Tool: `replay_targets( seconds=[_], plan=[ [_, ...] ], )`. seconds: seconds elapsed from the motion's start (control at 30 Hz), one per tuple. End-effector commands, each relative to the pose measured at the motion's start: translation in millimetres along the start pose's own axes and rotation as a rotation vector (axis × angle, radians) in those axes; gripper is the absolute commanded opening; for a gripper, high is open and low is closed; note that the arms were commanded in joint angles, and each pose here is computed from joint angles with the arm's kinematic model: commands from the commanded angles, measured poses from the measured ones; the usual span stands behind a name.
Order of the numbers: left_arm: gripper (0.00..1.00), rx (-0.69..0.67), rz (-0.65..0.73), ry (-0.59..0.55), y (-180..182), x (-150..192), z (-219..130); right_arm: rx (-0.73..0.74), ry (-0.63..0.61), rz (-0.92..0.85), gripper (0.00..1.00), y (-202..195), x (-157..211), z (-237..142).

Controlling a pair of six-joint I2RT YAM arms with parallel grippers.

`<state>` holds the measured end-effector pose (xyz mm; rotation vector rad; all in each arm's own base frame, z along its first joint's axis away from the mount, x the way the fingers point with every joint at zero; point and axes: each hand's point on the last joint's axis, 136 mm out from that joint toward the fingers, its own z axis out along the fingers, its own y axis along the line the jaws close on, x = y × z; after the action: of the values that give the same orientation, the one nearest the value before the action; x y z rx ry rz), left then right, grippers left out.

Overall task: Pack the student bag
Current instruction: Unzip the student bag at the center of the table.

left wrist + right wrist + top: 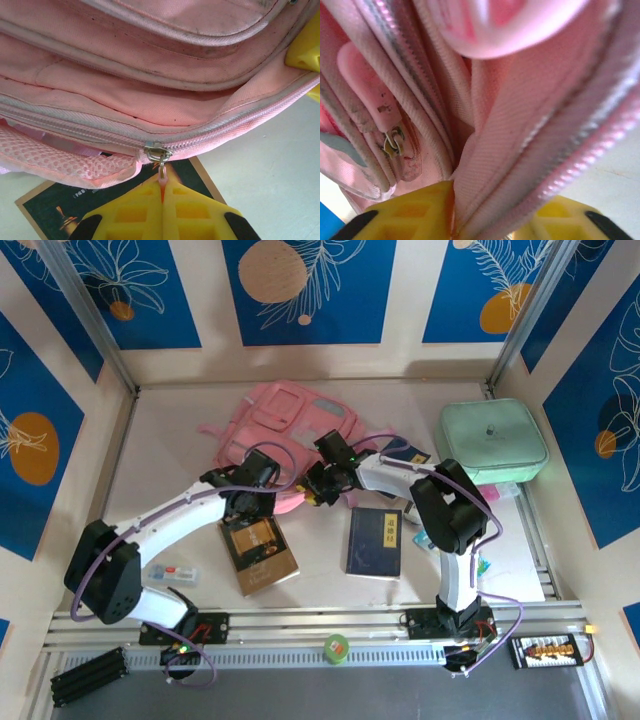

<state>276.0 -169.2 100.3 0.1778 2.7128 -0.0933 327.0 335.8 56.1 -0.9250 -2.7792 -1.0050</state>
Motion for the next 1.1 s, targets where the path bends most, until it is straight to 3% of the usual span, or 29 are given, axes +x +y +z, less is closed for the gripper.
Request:
replay_targets(
  seconds=[0.0, 0.3, 0.6, 0.7, 0.87, 1.07],
  plan=[
    [0.0, -0.072, 0.019, 0.023, 17, 0, -13, -0.015, -0.019, -0.07, 0.28, 14, -1, -15],
    [0.0, -0.088, 0.001, 0.033, 42, -4, -27, -0.117, -0.103, -0.243, 0.21, 44, -27, -80],
    [0.0, 0.118, 0.034, 0.06, 7, -10, -13, -0.138, -0.051, -0.267, 0.19, 34, -41, -84],
    [0.0, 0.155, 0.044, 0.06, -2, -15, -19, -0.156, -0.041, -0.241, 0.27, 26, -33, -82],
    [0.0, 0.194, 0.034, 0.053, -12, -16, -26, -0.118, -0.01, -0.129, 0.5, 3, -21, -62],
    [0.0, 0.202, 0.038, 0.056, -17, -17, -22, -0.139, 0.048, -0.064, 0.58, 6, -14, -34]
  ],
)
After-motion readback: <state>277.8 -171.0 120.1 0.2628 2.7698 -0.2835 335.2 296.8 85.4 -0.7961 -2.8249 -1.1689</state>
